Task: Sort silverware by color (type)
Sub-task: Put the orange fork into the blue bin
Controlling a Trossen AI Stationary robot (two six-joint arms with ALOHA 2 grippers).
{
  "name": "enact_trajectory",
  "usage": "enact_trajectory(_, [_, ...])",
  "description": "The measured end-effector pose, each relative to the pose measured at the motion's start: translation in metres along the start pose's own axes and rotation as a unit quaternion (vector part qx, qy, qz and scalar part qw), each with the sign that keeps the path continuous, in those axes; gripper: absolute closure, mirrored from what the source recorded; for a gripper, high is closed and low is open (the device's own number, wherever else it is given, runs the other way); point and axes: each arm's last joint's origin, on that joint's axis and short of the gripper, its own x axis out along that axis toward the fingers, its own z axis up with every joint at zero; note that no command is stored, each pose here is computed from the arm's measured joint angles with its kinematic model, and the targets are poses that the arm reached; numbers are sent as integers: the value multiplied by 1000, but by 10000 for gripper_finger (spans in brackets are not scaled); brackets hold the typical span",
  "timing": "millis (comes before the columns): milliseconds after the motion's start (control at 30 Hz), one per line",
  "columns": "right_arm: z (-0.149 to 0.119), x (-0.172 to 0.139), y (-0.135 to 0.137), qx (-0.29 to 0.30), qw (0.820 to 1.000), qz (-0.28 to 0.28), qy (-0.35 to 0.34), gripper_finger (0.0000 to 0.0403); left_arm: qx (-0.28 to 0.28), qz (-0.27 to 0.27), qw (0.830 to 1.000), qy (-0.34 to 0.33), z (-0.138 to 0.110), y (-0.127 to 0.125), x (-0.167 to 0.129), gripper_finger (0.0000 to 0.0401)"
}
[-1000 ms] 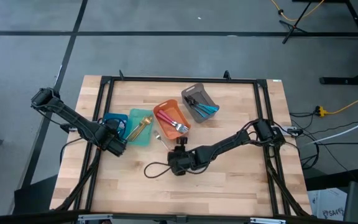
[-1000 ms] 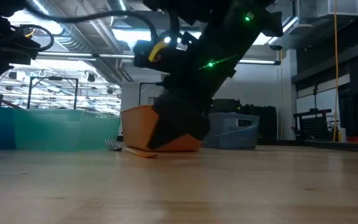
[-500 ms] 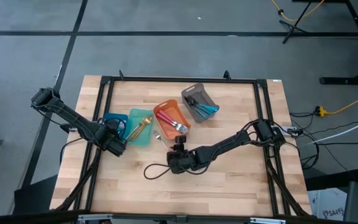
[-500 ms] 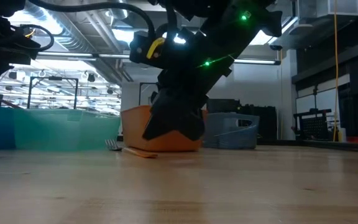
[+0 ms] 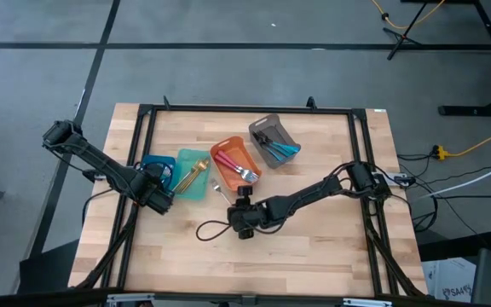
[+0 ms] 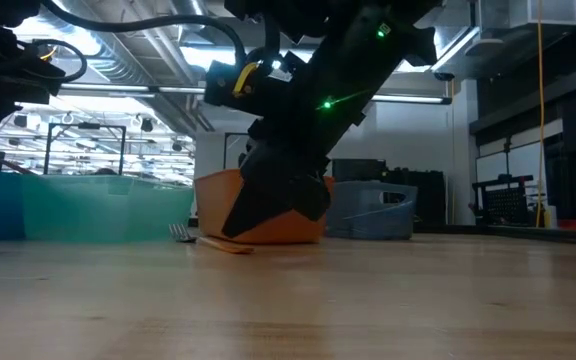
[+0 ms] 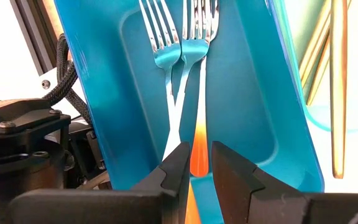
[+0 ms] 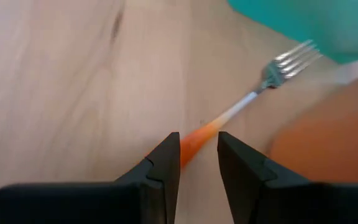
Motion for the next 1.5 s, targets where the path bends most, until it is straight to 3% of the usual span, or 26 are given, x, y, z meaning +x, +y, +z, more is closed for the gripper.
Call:
enact_trajectory(867, [-3,1,4,1,999,41,4,299,0,0,1000,0,0,0,0,341])
enact_trajectory(1233, [-1,3,1,10,996,93,-5,299,0,0,1000,0,0,0,0,341])
enact_trajectory(1500, [6,1,-3,3,999,28,-21,299,0,0,1000,0,0,0,0,341])
